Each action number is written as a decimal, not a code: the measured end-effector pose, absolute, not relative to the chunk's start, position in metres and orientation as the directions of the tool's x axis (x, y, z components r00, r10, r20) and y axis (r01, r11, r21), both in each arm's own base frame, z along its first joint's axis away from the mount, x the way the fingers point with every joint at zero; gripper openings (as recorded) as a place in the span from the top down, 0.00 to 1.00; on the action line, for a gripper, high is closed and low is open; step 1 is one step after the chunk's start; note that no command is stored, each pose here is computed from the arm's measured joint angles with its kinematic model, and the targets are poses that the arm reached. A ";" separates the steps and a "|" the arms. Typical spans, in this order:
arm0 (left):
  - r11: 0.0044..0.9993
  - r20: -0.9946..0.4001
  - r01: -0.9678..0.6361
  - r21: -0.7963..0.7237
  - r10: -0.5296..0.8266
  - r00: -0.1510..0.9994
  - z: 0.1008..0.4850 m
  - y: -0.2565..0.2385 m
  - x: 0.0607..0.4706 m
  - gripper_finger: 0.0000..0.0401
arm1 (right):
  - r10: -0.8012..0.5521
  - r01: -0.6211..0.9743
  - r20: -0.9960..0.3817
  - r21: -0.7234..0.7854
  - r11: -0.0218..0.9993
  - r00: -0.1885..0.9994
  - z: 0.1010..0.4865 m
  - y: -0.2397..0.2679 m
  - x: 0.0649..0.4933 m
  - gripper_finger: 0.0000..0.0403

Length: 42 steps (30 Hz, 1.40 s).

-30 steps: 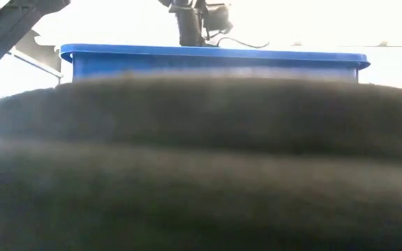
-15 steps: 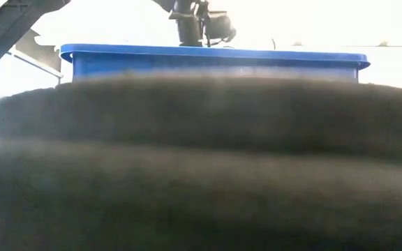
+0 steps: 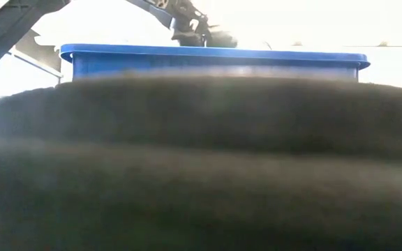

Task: Pick and place slides into bin
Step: Adjust the green slide in the blue bin

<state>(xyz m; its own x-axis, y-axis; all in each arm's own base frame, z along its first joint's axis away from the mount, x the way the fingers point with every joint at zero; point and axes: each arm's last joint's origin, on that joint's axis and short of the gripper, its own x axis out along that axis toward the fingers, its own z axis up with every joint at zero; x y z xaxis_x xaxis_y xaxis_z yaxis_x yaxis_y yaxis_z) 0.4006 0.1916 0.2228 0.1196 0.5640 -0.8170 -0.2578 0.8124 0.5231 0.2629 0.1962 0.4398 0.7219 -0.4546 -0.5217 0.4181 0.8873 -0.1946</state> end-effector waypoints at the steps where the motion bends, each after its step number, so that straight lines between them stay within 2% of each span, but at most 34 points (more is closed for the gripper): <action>1: 0.811 -0.819 -0.267 0.520 0.562 0.111 0.221 0.193 0.399 0.61 | -0.454 0.417 -0.523 -0.194 0.888 0.722 0.440 0.196 0.263 0.69; 7: 0.772 -0.795 -0.253 0.583 0.607 0.019 0.206 0.200 0.388 0.63 | -0.449 0.414 -0.528 -0.192 0.890 0.721 0.440 0.196 0.263 0.69; 13: 0.768 -0.813 -0.334 0.547 0.582 0.008 0.202 0.220 0.377 0.68 | -0.452 0.416 -0.525 -0.194 0.889 0.722 0.440 0.196 0.263 0.69; 15: 0.768 -0.820 -0.359 0.531 0.572 0.012 0.202 0.225 0.375 0.73 | -0.453 0.416 -0.524 -0.194 0.888 0.722 0.440 0.196 0.263 0.69; 20: 0.791 -0.841 -0.365 0.492 0.539 0.035 0.201 0.226 0.374 0.97 | -0.453 0.417 -0.523 -0.194 0.888 0.722 0.440 0.196 0.263 0.69; 23: 0.794 -0.843 -0.340 0.503 0.538 0.010 0.201 0.219 0.375 0.97 | -0.453 0.417 -0.523 -0.195 0.888 0.722 0.440 0.196 0.263 0.69; 28: 0.826 -0.856 -0.226 0.517 0.500 -0.131 0.202 0.195 0.369 0.98 | -0.453 0.416 -0.523 -0.195 0.888 0.722 0.440 0.196 0.263 0.69; 32: 0.815 -0.830 -0.180 0.551 0.514 -0.218 0.203 0.178 0.366 0.99 | -0.453 0.412 -0.523 -0.200 0.889 0.722 0.440 0.196 0.263 0.69; 36: 0.808 -0.834 -0.210 0.550 0.520 -0.182 0.203 0.176 0.371 0.96 | -0.454 0.413 -0.523 -0.201 0.888 0.722 0.440 0.196 0.263 0.69; 42: 0.856 -0.893 -0.255 0.450 0.439 -0.100 0.202 0.176 0.376 0.84 | -0.452 0.412 -0.524 -0.200 0.889 0.722 0.440 0.196 0.263 0.69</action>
